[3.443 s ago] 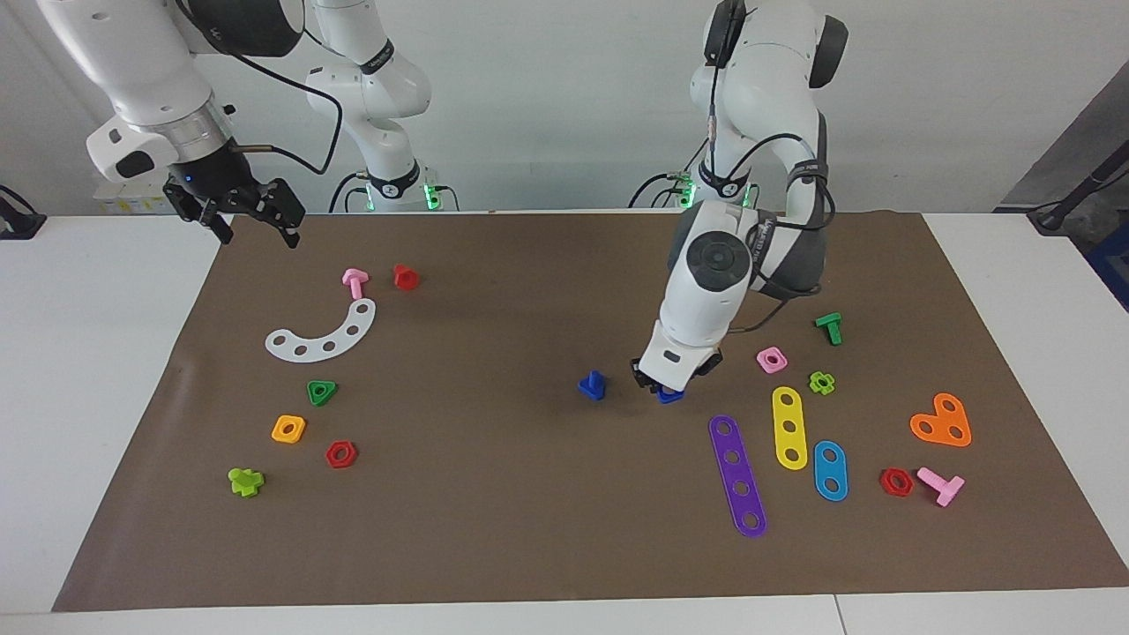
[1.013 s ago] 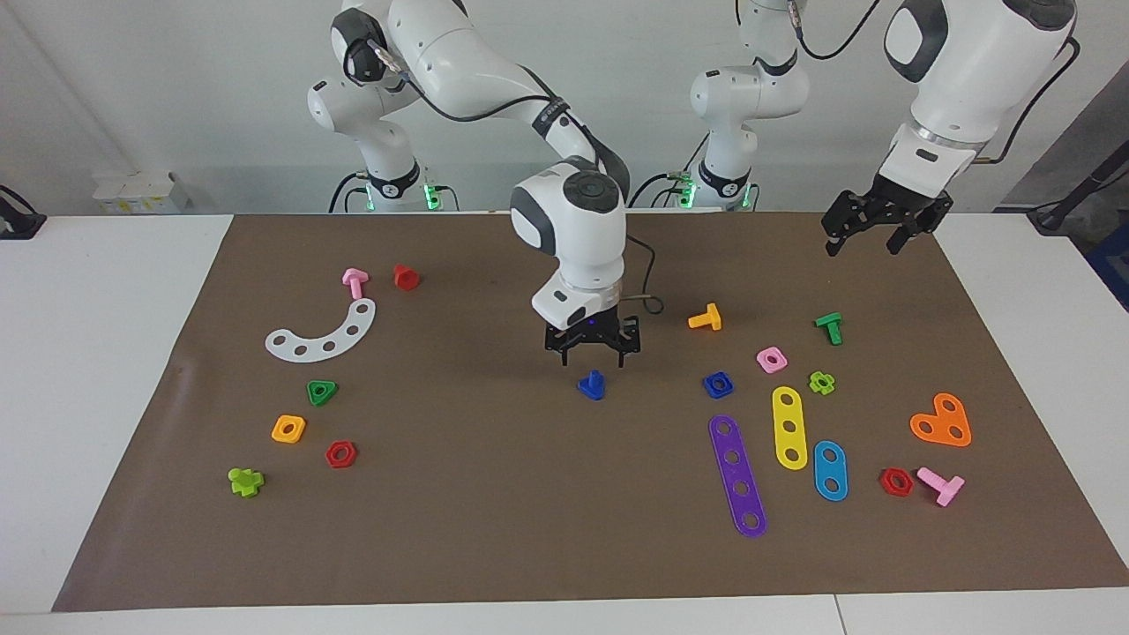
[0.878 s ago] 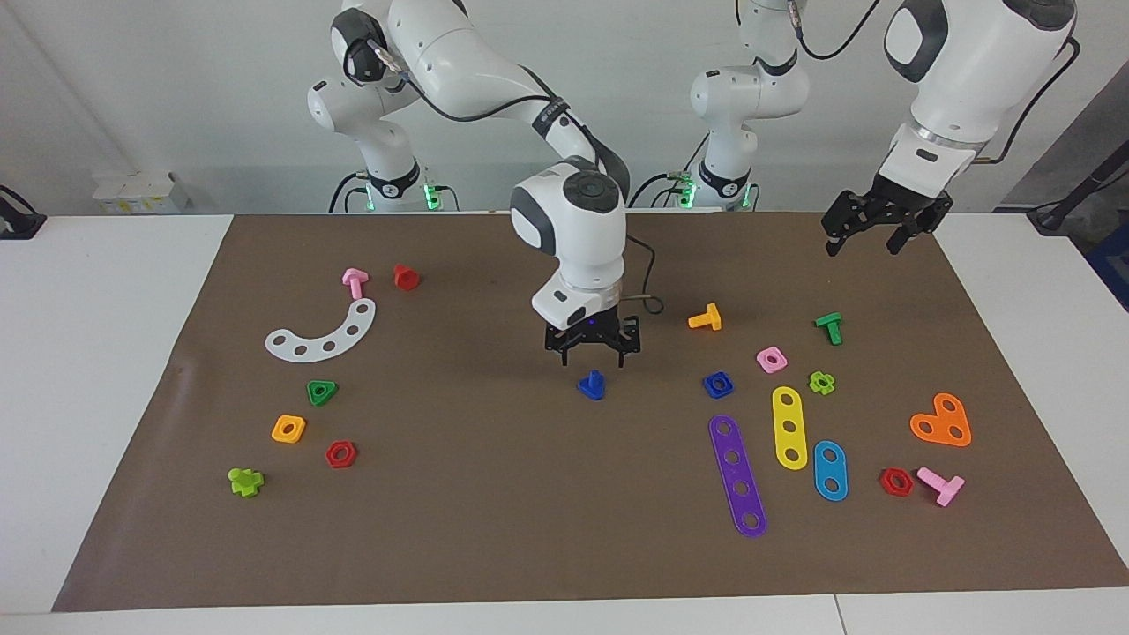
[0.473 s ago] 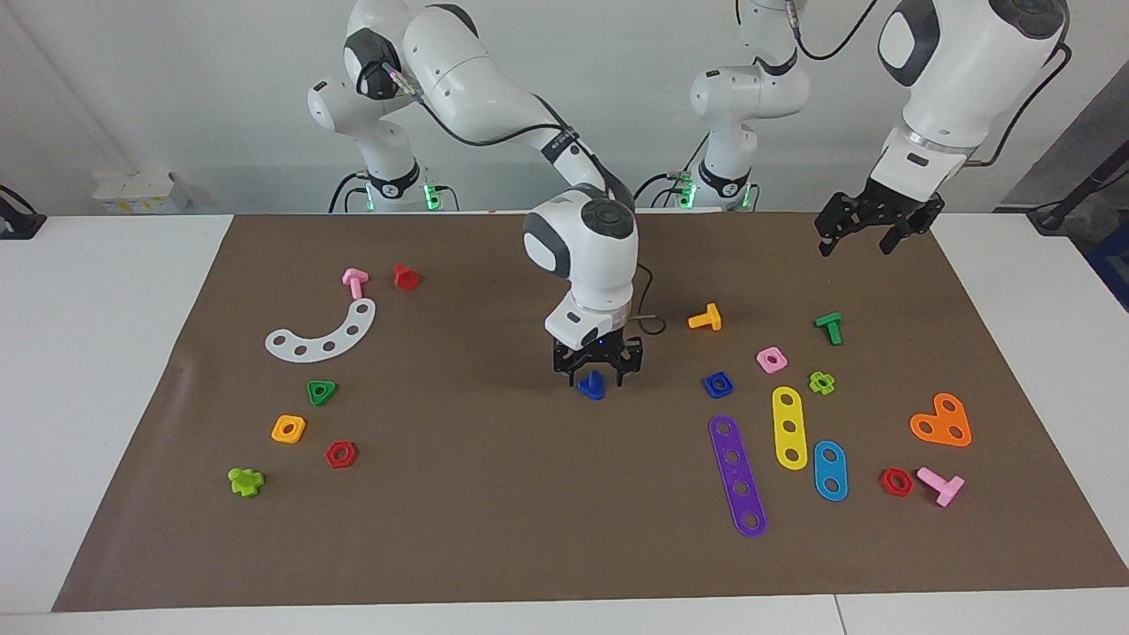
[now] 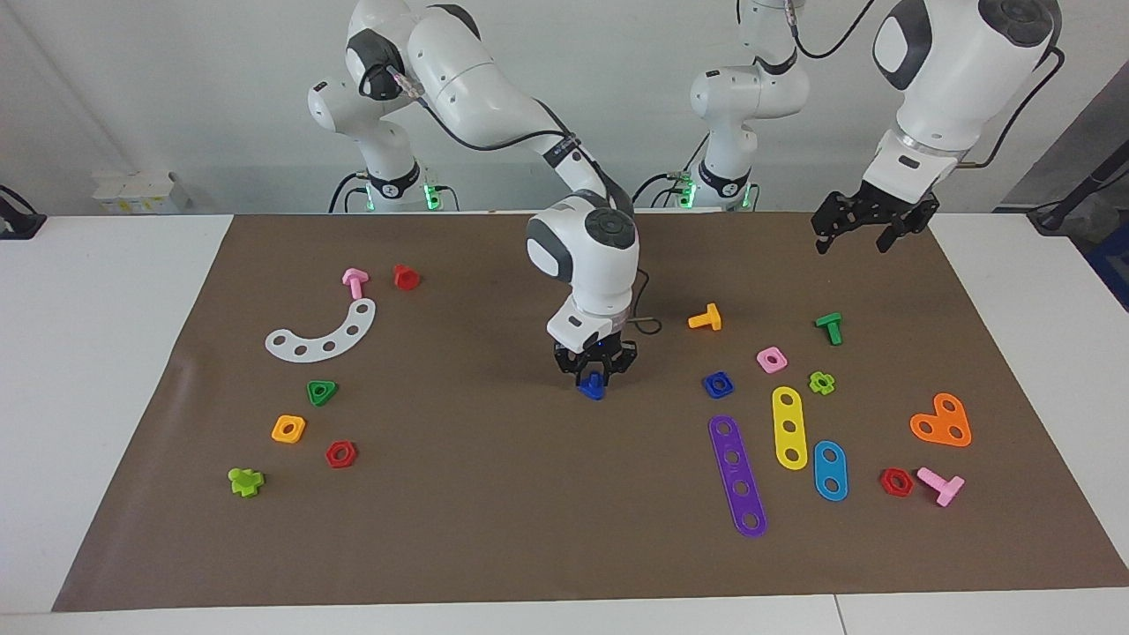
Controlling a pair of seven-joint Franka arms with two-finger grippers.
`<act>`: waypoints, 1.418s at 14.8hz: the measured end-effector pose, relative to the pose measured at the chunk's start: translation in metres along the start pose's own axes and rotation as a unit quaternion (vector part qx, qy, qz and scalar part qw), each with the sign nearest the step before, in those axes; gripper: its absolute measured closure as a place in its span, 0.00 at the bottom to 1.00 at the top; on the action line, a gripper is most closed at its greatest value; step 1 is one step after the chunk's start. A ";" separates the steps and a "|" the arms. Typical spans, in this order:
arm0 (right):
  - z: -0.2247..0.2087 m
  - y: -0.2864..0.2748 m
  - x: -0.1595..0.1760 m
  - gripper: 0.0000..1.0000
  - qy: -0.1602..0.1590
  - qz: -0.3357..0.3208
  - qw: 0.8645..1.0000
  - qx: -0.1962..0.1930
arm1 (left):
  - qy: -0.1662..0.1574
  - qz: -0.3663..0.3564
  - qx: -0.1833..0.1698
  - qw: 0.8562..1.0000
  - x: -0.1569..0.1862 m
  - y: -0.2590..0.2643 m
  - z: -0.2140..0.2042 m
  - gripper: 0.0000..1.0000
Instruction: Unscrew and place screws in storage area
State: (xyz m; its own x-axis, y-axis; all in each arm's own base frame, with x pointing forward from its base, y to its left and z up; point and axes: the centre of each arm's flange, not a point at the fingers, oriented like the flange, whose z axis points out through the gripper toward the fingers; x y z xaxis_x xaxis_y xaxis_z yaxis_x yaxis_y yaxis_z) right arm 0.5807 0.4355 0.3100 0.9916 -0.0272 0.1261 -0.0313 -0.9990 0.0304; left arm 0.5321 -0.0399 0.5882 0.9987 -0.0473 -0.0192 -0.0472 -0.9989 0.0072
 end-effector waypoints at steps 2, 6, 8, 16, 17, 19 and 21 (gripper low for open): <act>0.001 0.000 -0.001 0.53 -0.001 -0.001 1.000 -0.001 | 0.000 -0.003 0.000 1.000 0.000 -0.003 0.000 0.00; 0.000 -0.004 -0.005 0.58 -0.002 -0.004 1.000 0.002 | 0.000 -0.013 0.000 1.000 0.000 -0.014 0.000 0.00; -0.002 -0.006 -0.006 0.64 -0.001 -0.006 1.000 0.003 | 0.000 -0.013 0.000 1.000 0.000 -0.015 -0.001 0.00; -0.008 -0.007 -0.003 0.78 0.011 -0.005 1.000 0.014 | 0.001 -0.014 -0.001 1.000 0.000 -0.015 -0.001 0.00; -0.008 -0.007 -0.003 0.80 0.011 -0.005 1.000 0.014 | 0.001 -0.014 -0.001 1.000 0.000 -0.015 -0.001 0.00; -0.008 -0.007 -0.003 0.80 0.012 -0.005 1.000 0.014 | 0.001 -0.014 -0.001 1.000 0.000 -0.015 -0.001 0.00; -0.011 -0.007 -0.002 0.80 0.013 -0.005 1.000 0.015 | 0.001 -0.014 -0.001 1.000 0.000 -0.015 -0.001 0.00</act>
State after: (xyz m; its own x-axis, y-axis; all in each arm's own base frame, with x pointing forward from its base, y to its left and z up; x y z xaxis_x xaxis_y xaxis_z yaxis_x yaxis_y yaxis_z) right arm 0.5771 0.4431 0.3208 0.9883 -0.0168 0.1513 -0.0173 -0.9998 0.0018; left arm 0.5324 -0.0248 0.5891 0.9997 -0.0197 -0.0175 -0.0196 -0.9998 0.0077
